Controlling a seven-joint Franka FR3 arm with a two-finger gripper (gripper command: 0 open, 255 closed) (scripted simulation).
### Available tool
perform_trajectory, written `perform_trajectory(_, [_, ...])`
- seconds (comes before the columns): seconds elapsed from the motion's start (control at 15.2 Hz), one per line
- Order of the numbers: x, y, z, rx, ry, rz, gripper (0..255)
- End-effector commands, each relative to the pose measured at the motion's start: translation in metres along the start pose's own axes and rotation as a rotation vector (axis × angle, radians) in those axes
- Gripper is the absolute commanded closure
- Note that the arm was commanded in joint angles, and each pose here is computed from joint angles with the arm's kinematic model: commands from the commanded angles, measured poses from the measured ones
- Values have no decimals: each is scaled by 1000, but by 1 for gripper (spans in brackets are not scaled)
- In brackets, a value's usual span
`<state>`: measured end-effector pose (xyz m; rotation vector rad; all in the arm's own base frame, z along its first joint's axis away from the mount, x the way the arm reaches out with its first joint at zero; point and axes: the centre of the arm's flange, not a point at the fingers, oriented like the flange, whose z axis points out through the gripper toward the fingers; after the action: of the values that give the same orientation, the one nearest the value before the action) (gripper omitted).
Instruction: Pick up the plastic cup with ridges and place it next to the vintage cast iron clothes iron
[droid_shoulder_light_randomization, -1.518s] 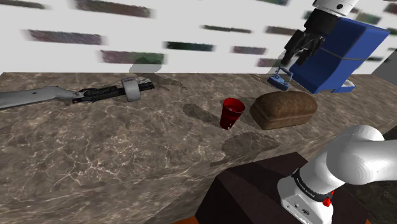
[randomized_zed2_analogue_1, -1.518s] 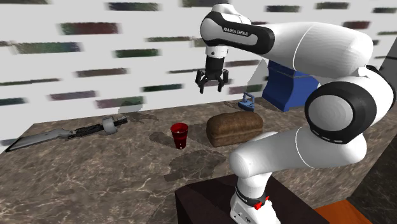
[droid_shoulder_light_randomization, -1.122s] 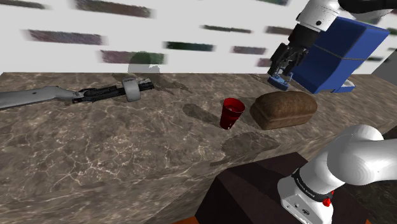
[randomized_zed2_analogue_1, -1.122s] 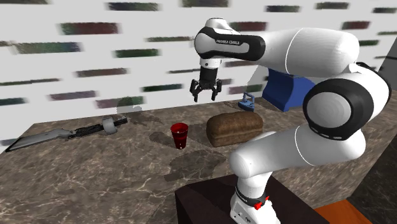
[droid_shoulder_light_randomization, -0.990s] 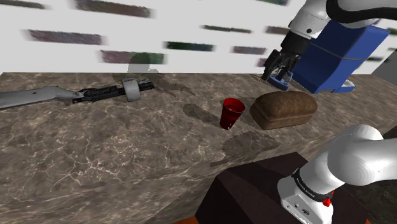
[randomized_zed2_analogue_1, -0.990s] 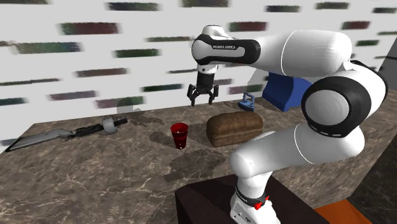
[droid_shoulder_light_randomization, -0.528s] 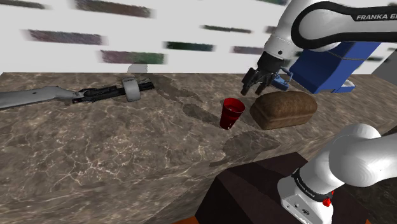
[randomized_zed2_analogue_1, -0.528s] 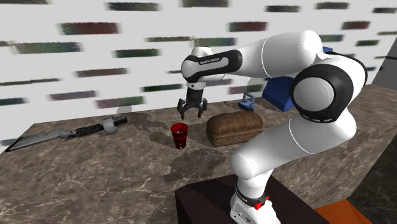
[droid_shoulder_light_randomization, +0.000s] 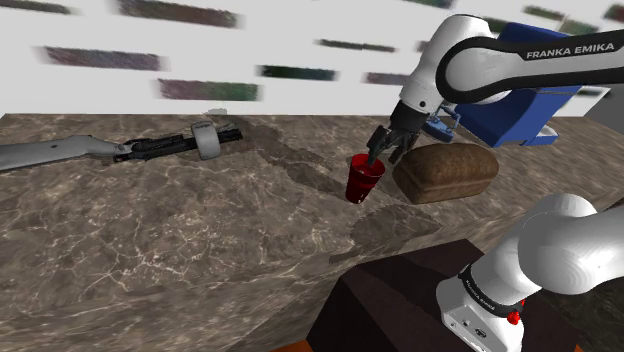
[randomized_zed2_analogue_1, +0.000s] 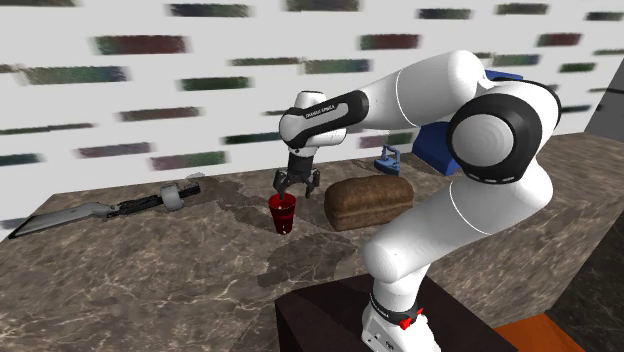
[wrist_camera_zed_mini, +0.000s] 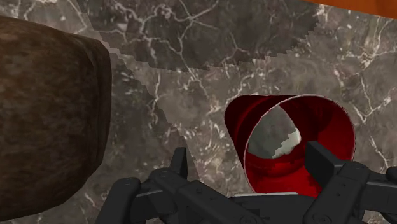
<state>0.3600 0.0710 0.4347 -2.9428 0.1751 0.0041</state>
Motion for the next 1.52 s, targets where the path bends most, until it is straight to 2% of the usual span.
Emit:
perform_trajectory(0.0, [0, 1, 9, 0, 1, 0, 0])
perform_trajectory(0.46, [0, 1, 9, 0, 1, 0, 0])
perform_trajectory(0.53, [0, 1, 9, 0, 1, 0, 255])
perform_trajectory(1.12, [0, 1, 9, 0, 1, 0, 255])
perform_trajectory(1.45, [-1, -5, -17, 0, 1, 0, 255])
